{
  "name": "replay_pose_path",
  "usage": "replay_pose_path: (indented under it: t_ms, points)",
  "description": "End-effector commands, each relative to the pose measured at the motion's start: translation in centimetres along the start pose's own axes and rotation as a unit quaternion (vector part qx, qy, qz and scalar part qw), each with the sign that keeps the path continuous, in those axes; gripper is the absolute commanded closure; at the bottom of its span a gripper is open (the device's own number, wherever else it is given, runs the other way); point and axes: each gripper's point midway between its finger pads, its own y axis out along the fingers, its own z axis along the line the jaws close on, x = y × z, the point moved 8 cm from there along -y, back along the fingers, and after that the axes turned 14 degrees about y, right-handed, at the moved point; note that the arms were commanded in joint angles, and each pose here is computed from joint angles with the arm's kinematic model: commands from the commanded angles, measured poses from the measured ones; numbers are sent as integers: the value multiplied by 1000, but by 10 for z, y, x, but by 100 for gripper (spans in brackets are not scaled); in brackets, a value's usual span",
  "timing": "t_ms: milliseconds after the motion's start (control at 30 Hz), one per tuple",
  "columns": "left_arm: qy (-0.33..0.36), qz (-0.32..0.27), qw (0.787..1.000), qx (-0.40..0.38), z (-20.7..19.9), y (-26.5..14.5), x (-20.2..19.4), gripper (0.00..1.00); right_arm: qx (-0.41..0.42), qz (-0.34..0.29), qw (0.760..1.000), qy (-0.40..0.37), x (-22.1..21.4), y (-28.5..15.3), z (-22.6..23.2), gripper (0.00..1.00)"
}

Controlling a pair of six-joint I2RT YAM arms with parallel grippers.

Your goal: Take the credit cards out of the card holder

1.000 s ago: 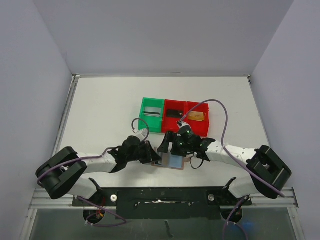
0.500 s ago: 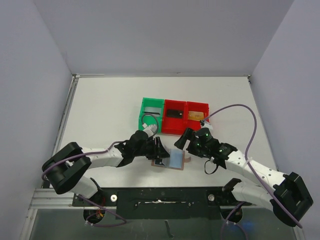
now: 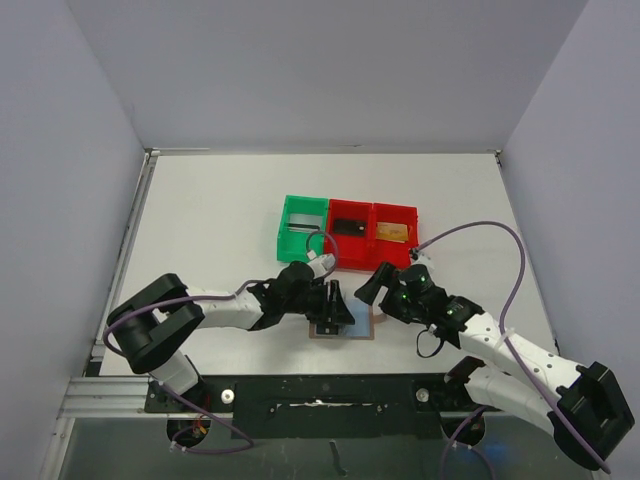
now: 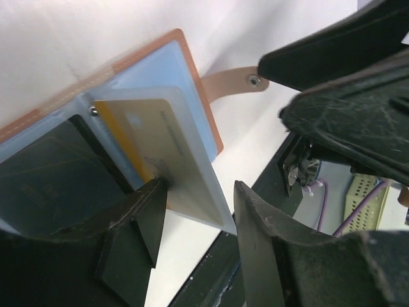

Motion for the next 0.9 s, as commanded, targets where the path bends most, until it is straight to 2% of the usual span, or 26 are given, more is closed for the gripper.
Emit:
replay_pose_path:
  t_ms: [0,267,633,733,867]
  points:
    - [28,-25,998,-46,-20,-1,14,55,40,-14,999,15,6,-3,13,14]
    - [37,-23,998,-49,-20,-6,11,52,47,-4,999,13,5,-1,17,18]
    - [56,-17,992,-115,-41,-8,22,51,48,-6,999,14,5,-2,15,25]
    - [56,-40,993,-99,-41,-14,25,51,49,-2,999,14,4,-1,14,30]
    - [41,-43,997,-57,-26,-22,12,52,56,7,998,9,1,2,15,41]
